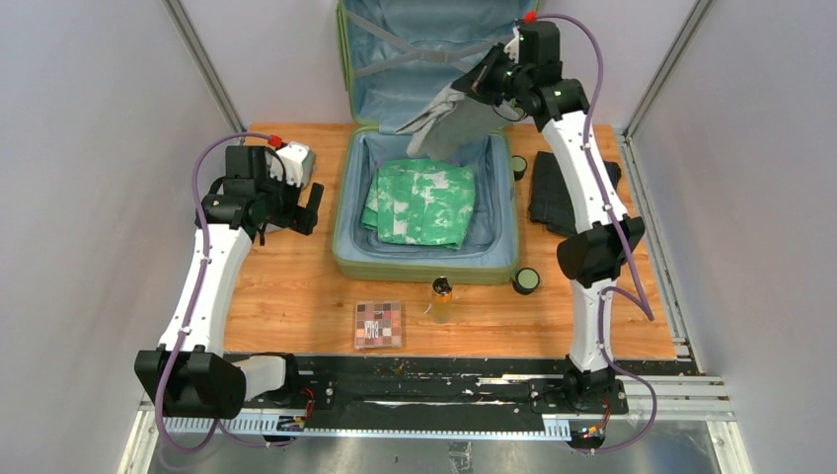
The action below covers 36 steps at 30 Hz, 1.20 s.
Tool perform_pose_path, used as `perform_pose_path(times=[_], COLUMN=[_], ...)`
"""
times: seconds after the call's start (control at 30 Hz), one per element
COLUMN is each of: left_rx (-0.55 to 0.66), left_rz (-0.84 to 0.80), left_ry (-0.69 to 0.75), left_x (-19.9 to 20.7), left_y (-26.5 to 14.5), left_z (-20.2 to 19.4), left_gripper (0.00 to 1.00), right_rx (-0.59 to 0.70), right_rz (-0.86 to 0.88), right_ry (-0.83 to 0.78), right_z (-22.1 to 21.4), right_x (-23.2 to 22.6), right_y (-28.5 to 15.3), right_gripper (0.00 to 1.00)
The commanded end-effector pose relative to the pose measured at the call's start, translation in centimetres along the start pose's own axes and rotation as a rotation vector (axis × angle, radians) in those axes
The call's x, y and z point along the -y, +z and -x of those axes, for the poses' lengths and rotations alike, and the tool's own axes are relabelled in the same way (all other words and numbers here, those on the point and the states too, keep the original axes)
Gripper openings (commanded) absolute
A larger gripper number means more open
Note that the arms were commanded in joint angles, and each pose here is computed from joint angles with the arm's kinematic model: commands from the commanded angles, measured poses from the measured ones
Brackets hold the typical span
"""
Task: Pack the luggage
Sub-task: Place the clothes in the luggage.
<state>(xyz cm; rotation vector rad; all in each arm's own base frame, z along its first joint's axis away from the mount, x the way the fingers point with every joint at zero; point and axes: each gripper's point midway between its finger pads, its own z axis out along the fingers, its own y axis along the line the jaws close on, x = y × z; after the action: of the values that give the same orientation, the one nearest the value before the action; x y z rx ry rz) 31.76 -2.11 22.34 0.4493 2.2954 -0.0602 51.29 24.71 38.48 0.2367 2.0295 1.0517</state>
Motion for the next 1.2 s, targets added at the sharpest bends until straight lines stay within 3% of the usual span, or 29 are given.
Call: perform_pose_path(times=[0.0,0.13,0.53,0.73,1.17], left_rx=[0.001,0.002,-0.012,-0.019,-0.006], left_rz=[0.001,-0.002,0.005,0.010,0.001], left_ry=[-0.010,-0.015,-0.004,0.004,0.000], left_x=[0.1,0.1,0.0,-0.1,0.0], left_y=[-0.5,-0.5,-0.2,-0.2,-0.3], left_z=[-0.2,-0.2,-0.6,-0.9,-0.5], left_gripper=[1.00,1.00,1.00,1.00,1.00], right_rx=[0.056,0.016,-0.135,-0.216,-0.247], right_rz=[0.281,0.389,0.394,0.236,-0.045], right_ry=[0.012,0.017,-0.001,-0.071,-0.153], right_z=[0.6,-1.6,-8.2,-13.0,-19.4], right_x=[-8.0,-10.3,-9.8,-6.2,1.7], right_y=[1.2,3.6,6.9,5.7,0.1], right_gripper=[0.00,0.00,0.00,0.00,0.00])
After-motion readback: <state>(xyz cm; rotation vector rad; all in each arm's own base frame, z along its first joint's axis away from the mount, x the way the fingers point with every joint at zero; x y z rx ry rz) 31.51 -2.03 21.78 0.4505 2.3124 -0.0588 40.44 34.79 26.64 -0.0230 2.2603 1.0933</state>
